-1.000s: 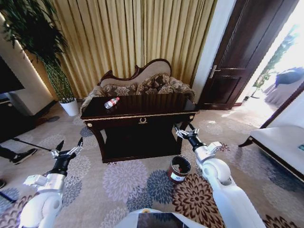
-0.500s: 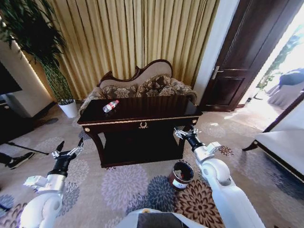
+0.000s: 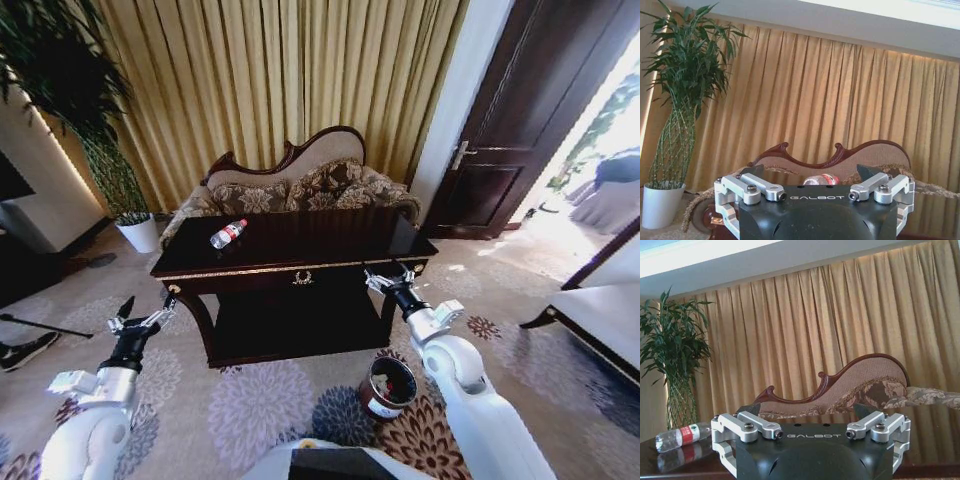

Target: Move to the front of the table and place the trash on the table into the trash bin.

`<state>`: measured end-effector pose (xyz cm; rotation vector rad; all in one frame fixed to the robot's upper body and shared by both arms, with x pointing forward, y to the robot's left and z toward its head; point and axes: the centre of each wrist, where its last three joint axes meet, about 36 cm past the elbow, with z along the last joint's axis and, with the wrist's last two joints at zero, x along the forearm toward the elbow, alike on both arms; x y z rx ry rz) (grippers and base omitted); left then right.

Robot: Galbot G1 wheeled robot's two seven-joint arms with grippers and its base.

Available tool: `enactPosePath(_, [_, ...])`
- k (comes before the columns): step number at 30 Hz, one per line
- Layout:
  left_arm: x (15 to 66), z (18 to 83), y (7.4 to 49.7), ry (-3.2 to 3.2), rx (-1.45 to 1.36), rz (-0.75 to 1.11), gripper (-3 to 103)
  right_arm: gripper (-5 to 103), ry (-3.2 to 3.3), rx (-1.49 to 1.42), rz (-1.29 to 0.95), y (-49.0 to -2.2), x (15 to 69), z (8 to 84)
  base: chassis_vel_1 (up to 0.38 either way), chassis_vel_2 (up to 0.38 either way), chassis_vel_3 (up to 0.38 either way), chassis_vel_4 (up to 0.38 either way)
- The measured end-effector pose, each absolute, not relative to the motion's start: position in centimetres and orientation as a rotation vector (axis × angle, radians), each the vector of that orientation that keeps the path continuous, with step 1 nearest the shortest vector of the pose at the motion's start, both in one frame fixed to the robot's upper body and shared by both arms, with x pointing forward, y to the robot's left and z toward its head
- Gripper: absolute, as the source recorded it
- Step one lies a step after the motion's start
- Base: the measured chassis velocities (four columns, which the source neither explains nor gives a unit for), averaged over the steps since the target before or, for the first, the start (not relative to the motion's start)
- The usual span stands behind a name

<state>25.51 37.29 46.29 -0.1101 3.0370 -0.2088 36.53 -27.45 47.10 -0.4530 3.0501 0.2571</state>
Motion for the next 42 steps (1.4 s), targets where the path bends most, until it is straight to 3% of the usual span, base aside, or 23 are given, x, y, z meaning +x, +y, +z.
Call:
enactPosePath(20, [25.5, 46.5, 37.2, 3.039, -0.107, -0.205, 100, 100, 3.051, -0.519, 0.263, -25.8, 36.1, 47.3, -0.100, 0.096, 0.100, -0.092])
enactPosePath(29, [26.3, 50.3, 37.8, 3.131, -0.106, -0.125, 100, 100, 3.050, -0.496, 0.261, -25.9, 36.6, 47.6, 0.000, 0.000, 0.000, 0.000])
enactPosePath(42, [32.1, 58.6, 45.3, 3.262, -0.052, 0.057, 100, 100, 3.066, -0.389, 0.256, -27.7, 36.5, 46.9, 0.000, 0.000, 0.000, 0.000])
